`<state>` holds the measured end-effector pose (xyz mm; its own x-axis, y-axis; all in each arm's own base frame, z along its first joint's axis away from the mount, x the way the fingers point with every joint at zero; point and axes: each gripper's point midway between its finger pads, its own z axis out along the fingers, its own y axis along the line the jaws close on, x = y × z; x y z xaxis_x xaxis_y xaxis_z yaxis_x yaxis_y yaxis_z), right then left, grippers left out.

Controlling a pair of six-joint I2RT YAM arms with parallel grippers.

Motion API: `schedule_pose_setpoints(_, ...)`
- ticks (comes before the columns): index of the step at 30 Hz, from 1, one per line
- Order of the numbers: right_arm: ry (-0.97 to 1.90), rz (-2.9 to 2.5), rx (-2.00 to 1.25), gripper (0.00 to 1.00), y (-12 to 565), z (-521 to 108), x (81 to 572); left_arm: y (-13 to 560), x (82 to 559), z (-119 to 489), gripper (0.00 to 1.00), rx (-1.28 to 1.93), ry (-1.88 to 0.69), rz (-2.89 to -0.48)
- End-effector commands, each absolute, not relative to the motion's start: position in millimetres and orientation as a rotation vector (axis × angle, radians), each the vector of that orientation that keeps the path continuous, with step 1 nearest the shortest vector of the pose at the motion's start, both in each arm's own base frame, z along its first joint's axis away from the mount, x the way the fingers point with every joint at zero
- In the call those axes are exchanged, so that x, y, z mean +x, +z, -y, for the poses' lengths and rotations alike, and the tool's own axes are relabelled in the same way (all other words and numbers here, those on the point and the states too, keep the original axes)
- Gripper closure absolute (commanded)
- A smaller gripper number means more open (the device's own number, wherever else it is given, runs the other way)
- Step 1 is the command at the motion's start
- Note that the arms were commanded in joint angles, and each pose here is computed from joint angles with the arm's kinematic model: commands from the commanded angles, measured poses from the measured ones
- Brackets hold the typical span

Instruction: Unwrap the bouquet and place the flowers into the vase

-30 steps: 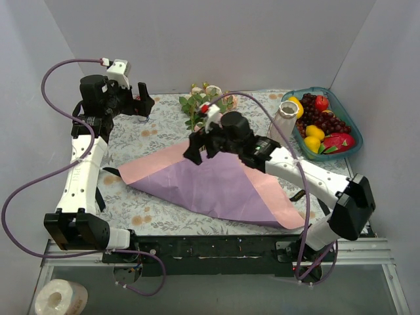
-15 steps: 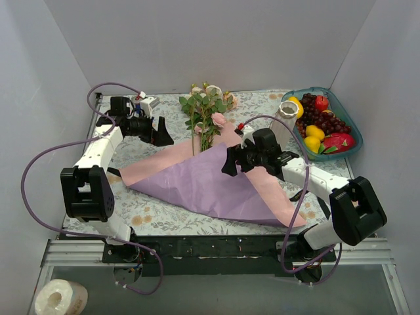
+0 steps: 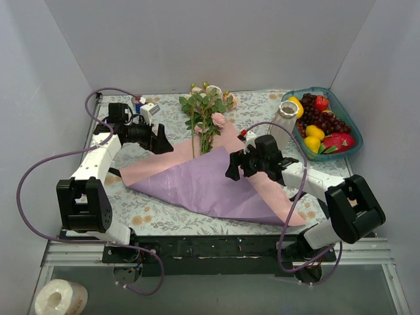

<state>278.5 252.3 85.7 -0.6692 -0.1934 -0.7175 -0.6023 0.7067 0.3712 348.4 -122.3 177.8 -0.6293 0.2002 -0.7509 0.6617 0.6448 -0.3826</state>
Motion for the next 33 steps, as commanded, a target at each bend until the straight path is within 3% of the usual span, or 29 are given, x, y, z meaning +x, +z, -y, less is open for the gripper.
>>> schedule_pose_setpoints(1,0.768,-2.241,-0.592,0.09,71.7,-247.6,284.0,198.7,341.1,124.1,0.02,0.700,-0.853,-2.102)
schedule_pose_setpoints(11,0.807,-2.304,-0.539,0.10,45.8,-237.2,278.7,202.1,336.3,123.0,0.02,0.703,-0.831,-2.092)
schedule_pose_setpoints(17,0.946,-2.292,-0.509,0.16,52.2,-249.3,270.7,205.6,337.9,121.5,0.02,0.698,-0.813,-2.083)
schedule_pose_setpoints(20,1.012,-2.271,-0.495,0.24,59.1,-254.8,266.9,206.8,339.0,120.4,0.02,0.696,-0.799,-2.080)
schedule_pose_setpoints(28,1.051,-2.258,-0.491,0.57,65.4,-260.1,267.7,213.1,339.8,119.0,0.02,0.699,-0.775,-2.063)
schedule_pose_setpoints(32,1.048,-2.235,-0.492,0.85,75.2,-260.9,270.6,216.7,338.6,119.0,0.02,0.702,-0.768,-2.051)
schedule_pose_setpoints(33,1.045,-2.226,-0.492,0.88,78.7,-260.9,272.4,217.8,338.2,119.2,0.02,0.703,-0.769,-2.048)
